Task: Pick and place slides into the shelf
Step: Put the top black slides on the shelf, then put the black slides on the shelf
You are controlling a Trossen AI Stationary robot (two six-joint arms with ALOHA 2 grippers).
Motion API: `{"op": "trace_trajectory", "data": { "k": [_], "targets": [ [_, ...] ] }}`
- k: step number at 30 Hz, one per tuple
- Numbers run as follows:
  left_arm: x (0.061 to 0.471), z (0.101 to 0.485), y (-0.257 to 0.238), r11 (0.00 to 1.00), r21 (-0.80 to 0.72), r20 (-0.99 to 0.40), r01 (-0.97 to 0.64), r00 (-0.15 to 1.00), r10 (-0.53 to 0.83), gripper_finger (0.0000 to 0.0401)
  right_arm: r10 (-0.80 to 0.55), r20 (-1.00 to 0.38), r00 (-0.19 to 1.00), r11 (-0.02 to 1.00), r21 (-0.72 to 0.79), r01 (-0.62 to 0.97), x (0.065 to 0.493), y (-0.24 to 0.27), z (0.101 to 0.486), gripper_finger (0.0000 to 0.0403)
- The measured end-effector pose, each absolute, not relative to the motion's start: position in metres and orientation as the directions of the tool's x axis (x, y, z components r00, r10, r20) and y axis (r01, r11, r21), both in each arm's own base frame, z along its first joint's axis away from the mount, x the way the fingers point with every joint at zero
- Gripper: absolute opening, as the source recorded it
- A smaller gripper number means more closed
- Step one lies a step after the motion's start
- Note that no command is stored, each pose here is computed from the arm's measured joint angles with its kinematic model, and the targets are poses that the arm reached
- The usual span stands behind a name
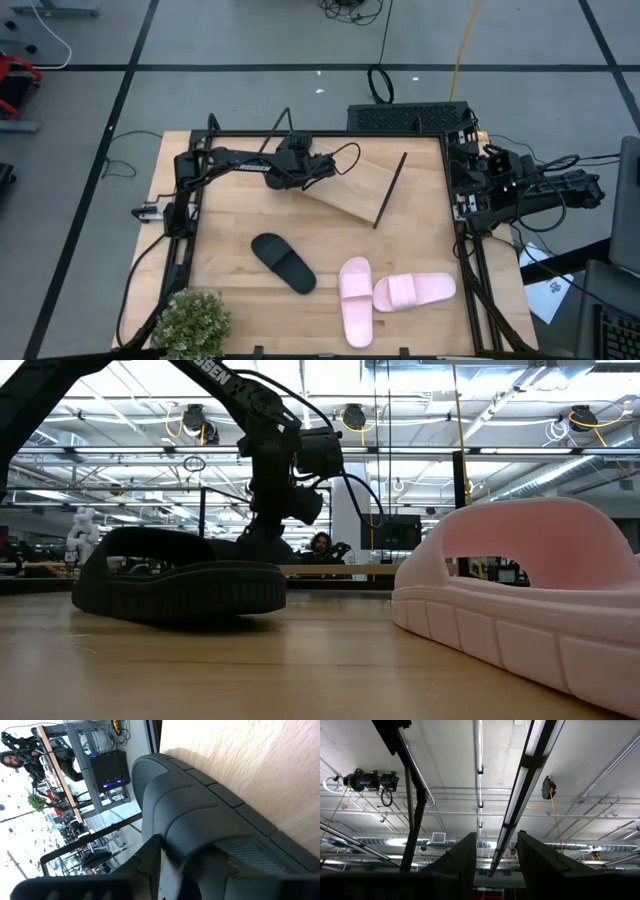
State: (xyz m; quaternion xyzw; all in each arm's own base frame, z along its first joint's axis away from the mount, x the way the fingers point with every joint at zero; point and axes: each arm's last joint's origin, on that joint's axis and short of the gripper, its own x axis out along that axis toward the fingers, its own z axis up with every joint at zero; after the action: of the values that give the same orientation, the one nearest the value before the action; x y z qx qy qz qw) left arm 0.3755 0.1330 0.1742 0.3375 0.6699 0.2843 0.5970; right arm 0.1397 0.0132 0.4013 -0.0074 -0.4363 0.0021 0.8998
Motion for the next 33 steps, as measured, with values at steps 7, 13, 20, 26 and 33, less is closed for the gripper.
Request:
{"op": "trace_trajectory", "data": {
  "k": [7,13,20,26,33],
  "targets": [
    [0.376,0.174,0.13,0.614,0.778,-0.612,0.136,-0.058,0.788,0.0145,0.01,0.785,0.619,1.0,-0.015,0.002,0.14,0.013,0.401,0.013],
    [0.376,0.179,0.122,0.612,0.774,-0.613,0.161,-0.048,0.788,0.0171,0.01,0.785,0.62,1.0,-0.015,0.003,0.14,0.013,0.401,0.013],
    [0.378,0.181,0.115,0.607,0.775,-0.612,0.178,-0.032,0.79,0.0186,0.01,0.785,0.62,1.0,-0.015,0.002,0.14,0.013,0.401,0.013],
    [0.374,0.188,0.105,0.586,0.781,-0.592,0.214,-0.045,0.805,0.0187,0.01,0.785,0.62,1.0,-0.014,0.0,0.14,0.013,0.401,0.013],
    [0.353,0.239,0.079,0.592,0.795,-0.599,0.129,0.02,0.8,0.0187,0.01,0.784,0.621,1.0,-0.014,0.002,0.14,0.013,0.401,0.013]
  ]
}}
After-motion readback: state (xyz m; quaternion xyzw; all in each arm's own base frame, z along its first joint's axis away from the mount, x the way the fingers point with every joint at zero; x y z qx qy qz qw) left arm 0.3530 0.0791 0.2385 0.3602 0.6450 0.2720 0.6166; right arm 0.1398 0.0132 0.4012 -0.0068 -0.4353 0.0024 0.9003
